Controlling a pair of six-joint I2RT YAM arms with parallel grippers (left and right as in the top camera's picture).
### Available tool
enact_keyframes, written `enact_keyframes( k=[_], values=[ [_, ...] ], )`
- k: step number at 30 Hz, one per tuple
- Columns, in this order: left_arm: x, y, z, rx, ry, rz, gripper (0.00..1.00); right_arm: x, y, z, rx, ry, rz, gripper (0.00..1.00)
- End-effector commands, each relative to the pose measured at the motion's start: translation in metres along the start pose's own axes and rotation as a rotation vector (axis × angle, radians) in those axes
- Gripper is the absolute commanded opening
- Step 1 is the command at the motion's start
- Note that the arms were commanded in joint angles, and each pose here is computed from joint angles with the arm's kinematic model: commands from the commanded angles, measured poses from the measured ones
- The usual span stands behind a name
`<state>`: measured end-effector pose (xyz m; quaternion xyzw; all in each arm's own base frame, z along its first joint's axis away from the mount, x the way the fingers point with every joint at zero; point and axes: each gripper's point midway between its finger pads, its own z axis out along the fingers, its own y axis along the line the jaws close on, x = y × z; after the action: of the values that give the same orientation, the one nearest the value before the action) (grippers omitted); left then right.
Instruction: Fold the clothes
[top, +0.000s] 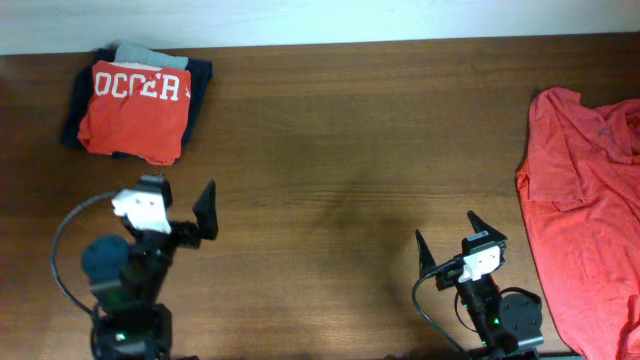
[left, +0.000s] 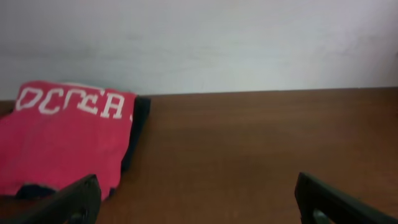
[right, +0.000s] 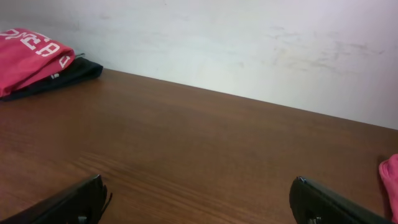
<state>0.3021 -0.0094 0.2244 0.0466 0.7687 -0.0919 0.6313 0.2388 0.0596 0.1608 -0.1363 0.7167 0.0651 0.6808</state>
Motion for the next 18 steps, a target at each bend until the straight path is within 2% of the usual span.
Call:
enact_keyframes(
  k=[1, 10, 18],
  values=[
    [0.023, 0.003, -0.004, -0.027, -0.006, 0.005, 0.99, 0.002, -0.004, 0.0, 0.023, 0.003, 0.005, 0.99],
    [0.067, 0.003, -0.013, -0.081, -0.034, 0.03, 0.99, 0.002, -0.004, 0.0, 0.023, 0.003, 0.005, 0.99],
    [0.077, 0.002, -0.02, -0.153, -0.073, 0.053, 0.99, 0.002, -0.004, 0.0, 0.023, 0.003, 0.005, 0.99]
  ],
)
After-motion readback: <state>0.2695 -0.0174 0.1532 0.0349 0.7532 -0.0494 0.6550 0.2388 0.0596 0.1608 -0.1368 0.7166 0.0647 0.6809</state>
